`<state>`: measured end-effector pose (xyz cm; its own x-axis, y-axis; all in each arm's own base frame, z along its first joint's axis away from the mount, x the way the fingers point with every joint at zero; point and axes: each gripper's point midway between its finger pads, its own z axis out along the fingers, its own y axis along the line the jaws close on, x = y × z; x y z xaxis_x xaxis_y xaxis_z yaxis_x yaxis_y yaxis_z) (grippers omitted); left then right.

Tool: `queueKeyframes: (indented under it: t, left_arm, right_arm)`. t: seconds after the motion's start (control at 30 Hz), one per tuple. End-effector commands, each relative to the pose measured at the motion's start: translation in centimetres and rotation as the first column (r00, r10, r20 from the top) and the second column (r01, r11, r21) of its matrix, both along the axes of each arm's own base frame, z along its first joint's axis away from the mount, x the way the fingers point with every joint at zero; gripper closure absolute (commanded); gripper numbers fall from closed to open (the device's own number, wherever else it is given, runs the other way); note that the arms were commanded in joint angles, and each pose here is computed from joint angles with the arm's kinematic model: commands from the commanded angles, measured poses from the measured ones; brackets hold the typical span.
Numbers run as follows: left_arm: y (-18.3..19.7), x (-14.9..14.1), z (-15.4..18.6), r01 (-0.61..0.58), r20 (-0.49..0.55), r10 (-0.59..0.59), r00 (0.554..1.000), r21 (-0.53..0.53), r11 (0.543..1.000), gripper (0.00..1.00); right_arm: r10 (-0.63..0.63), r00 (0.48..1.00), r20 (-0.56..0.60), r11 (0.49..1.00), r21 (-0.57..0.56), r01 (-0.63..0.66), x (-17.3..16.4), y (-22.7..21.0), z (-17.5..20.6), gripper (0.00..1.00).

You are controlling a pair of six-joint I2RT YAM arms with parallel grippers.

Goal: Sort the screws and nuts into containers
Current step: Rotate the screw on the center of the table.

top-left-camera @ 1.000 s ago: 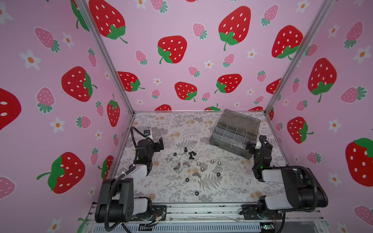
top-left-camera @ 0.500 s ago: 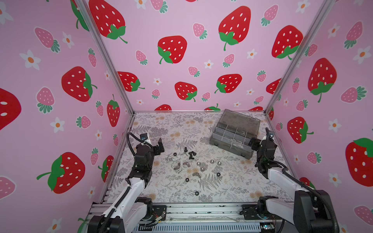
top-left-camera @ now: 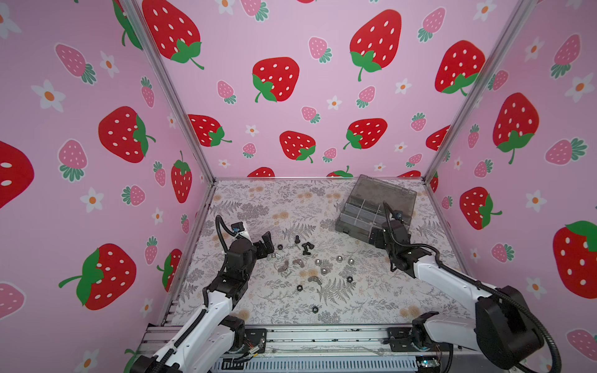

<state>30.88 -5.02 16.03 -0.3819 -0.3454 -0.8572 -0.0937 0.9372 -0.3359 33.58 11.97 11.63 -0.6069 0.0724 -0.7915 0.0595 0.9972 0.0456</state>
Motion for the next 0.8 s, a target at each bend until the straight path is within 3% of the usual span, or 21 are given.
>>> queueKeyframes:
  t: [0.0,0.23,0.4,0.77]
  left_arm:
    - [0.8,-0.5,-1.0,-0.065,-0.052,0.064,0.997,-0.023,0.998,0.01]
    - [2.1,-0.7,-2.4,-0.14,-0.109,0.14,0.984,0.012,0.99,0.01]
    - [2.0,-0.5,-3.0,-0.142,-0.142,0.143,0.98,0.016,0.99,0.01]
    - [2.2,-0.5,-3.4,-0.146,-0.158,0.15,0.976,0.037,0.989,0.01]
  right_arm:
    - [0.037,0.995,-0.095,0.999,0.016,-0.036,-0.7,3.0,-1.6,0.0]
    - [0.245,0.953,-0.18,0.968,-0.007,-0.25,0.2,12.2,-3.3,0.09]
    - [0.383,0.9,-0.21,0.919,-0.014,-0.394,0.7,18.6,-4.3,0.15]
    - [0.517,0.813,-0.269,0.845,0.01,-0.535,1.7,25.4,-6.7,0.28]
